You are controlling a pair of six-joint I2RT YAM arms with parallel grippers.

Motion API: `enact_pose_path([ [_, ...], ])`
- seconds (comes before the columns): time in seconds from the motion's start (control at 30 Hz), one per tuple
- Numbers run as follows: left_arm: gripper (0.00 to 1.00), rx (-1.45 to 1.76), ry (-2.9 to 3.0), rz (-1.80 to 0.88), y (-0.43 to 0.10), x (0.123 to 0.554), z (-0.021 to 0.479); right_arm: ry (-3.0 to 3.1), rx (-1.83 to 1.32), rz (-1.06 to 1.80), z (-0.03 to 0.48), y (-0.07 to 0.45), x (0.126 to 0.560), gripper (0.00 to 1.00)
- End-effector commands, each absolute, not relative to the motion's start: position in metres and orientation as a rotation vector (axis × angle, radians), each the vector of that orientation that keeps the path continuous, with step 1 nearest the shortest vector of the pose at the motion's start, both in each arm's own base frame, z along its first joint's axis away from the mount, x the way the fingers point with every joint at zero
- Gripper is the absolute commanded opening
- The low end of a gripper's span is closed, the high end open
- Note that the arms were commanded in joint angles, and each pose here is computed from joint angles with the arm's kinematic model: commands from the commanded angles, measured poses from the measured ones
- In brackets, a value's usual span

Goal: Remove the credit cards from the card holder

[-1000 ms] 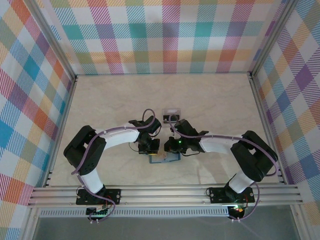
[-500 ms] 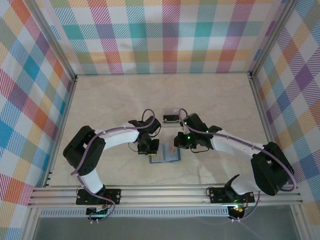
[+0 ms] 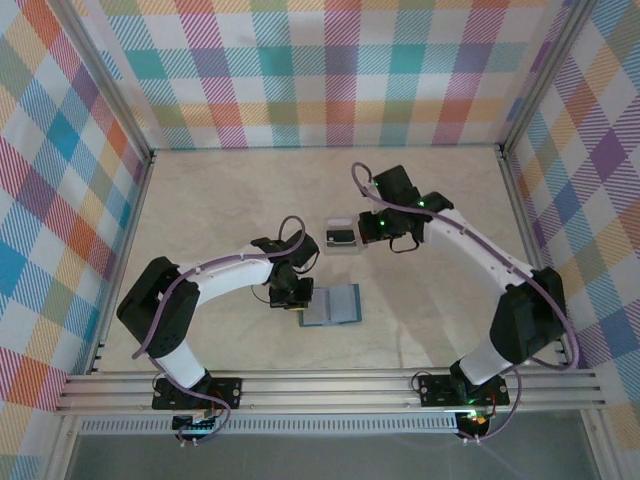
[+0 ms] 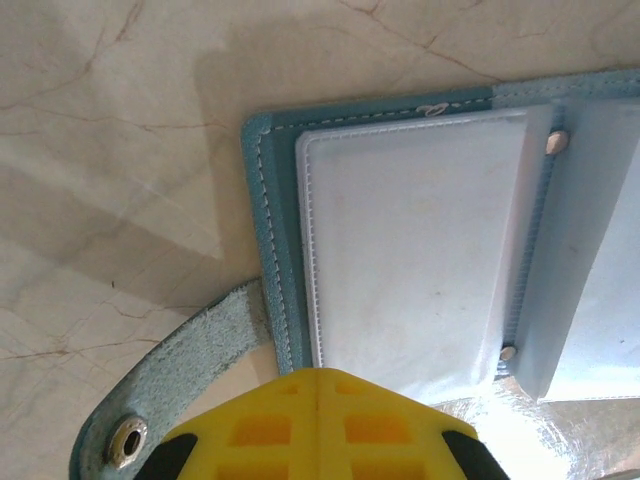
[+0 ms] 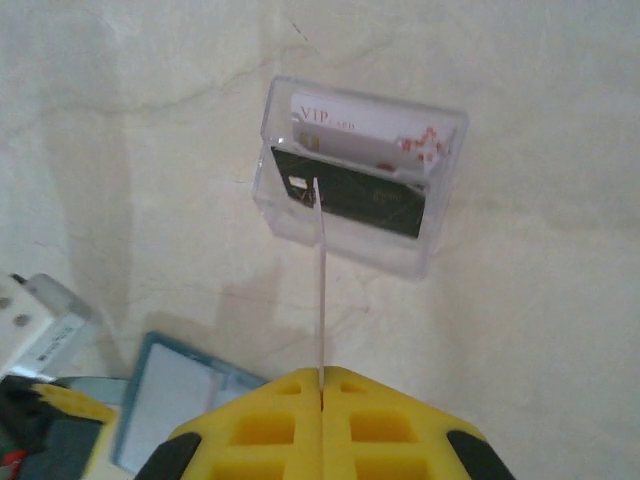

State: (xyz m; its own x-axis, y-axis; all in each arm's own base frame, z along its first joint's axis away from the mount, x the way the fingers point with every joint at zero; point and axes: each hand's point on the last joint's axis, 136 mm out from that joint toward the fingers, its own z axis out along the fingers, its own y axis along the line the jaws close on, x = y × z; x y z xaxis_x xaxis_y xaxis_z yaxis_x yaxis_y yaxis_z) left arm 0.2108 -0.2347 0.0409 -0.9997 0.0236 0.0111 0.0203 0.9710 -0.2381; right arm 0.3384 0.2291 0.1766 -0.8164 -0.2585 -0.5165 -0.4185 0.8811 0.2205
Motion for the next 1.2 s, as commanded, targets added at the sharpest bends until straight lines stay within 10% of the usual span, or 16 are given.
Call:
enact_pose_path([
  [0.0, 0.04, -0.046, -3.117, 0.345, -0.225, 0.208, 0.047, 2.502, -0.916, 0.328, 0.168, 0.232, 0.340, 0.02],
  [0.43, 0.04, -0.007, -3.107, 0.295, -0.211, 0.202, 0.037, 1.833, -1.923, 0.156, 0.167, 0.259, 0.356, 0.00],
  [1.17, 0.04, 0.046, -3.130, 0.251, -0.193, 0.197, 0.045, 1.850, -2.163, 0.045, 0.121, 0.268, 0.413, 0.00],
])
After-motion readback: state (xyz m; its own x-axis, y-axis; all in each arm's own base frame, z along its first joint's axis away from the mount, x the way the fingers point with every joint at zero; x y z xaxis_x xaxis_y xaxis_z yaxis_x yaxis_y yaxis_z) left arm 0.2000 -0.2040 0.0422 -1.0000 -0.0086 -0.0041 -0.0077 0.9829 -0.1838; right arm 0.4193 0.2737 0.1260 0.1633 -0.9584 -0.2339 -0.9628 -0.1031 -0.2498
